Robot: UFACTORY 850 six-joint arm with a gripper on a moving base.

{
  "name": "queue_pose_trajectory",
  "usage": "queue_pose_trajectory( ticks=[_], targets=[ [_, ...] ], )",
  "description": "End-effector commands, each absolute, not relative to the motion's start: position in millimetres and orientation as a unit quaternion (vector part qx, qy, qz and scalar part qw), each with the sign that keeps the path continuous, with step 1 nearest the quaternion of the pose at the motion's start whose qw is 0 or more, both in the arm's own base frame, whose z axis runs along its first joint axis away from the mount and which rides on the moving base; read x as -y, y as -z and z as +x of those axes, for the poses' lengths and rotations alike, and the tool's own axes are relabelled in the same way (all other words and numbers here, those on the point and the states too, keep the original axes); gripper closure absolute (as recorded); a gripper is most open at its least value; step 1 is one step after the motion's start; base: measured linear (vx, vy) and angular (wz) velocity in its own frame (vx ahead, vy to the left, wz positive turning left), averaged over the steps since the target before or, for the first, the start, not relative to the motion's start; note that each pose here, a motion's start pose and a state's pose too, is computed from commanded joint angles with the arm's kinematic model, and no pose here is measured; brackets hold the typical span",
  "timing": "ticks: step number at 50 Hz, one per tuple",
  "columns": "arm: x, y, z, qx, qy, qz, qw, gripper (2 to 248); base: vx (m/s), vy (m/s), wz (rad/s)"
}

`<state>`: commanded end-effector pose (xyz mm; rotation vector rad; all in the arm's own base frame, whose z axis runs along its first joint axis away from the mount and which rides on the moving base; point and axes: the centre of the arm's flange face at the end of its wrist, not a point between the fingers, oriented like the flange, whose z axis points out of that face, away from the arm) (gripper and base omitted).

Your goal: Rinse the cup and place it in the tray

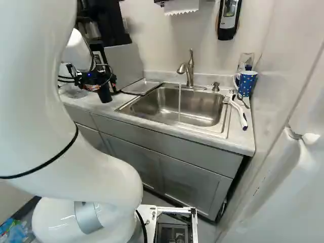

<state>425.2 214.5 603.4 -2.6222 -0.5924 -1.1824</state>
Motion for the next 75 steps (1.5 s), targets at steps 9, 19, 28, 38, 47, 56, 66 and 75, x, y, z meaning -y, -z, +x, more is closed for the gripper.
queue_pose_trajectory(
  ticks=[9,19,28,38,47,56,66,75],
  targets=[
    [-215.8,-600.9,428.0,0.2,0.409,-0.884,0.104,3,0.0,0.0,0.0],
    [-218.1,-592.4,432.6,0.199,0.414,-0.882,0.105,3,0.0,0.0,0.0],
    [-220.4,-585.0,437.4,0.198,0.423,-0.878,0.107,3,0.0,0.0,0.0],
    [-223.1,-577.2,442.9,0.196,0.436,-0.872,0.109,3,0.0,0.0,0.0],
    [-225.3,-570.4,447.7,0.194,0.447,-0.866,0.112,3,0.0,0.0,0.0],
    [-227.5,-563.6,452.3,0.193,0.459,-0.86,0.114,3,0.0,0.0,0.0],
    [-229.8,-556.2,457.1,0.191,0.472,-0.852,0.117,3,0.0,0.0,0.0],
    [-231.8,-549.7,460.7,0.189,0.484,-0.846,0.119,3,0.0,0.0,0.0]
  ],
)
